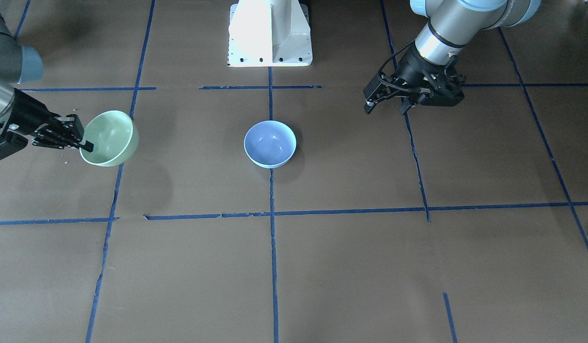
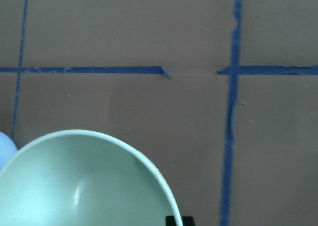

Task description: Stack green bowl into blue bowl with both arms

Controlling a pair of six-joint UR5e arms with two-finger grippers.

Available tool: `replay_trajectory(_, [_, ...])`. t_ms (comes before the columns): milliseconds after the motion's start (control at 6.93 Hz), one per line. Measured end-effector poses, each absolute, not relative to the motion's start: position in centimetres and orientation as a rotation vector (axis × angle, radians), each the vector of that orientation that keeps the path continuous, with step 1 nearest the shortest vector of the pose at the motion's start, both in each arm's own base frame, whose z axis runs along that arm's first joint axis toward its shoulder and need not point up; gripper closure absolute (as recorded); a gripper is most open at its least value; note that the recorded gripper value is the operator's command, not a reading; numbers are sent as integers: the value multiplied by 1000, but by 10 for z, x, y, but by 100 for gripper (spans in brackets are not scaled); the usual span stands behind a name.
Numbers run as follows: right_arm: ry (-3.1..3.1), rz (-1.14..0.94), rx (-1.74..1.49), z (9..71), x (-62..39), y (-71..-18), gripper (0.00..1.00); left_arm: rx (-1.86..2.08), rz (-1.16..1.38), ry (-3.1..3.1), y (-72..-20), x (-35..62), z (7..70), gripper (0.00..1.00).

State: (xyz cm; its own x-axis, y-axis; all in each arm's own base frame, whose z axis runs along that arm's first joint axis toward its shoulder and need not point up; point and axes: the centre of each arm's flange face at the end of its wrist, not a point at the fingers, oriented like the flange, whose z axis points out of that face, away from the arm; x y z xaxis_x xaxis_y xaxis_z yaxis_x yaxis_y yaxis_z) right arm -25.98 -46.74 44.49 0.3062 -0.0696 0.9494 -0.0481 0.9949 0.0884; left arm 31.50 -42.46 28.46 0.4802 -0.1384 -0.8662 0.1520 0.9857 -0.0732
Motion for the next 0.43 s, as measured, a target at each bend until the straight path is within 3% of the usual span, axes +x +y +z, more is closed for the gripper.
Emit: replay_trajectory(433, [-1336, 137, 82, 311, -382, -461, 100, 39, -127, 989, -406, 257, 339, 0])
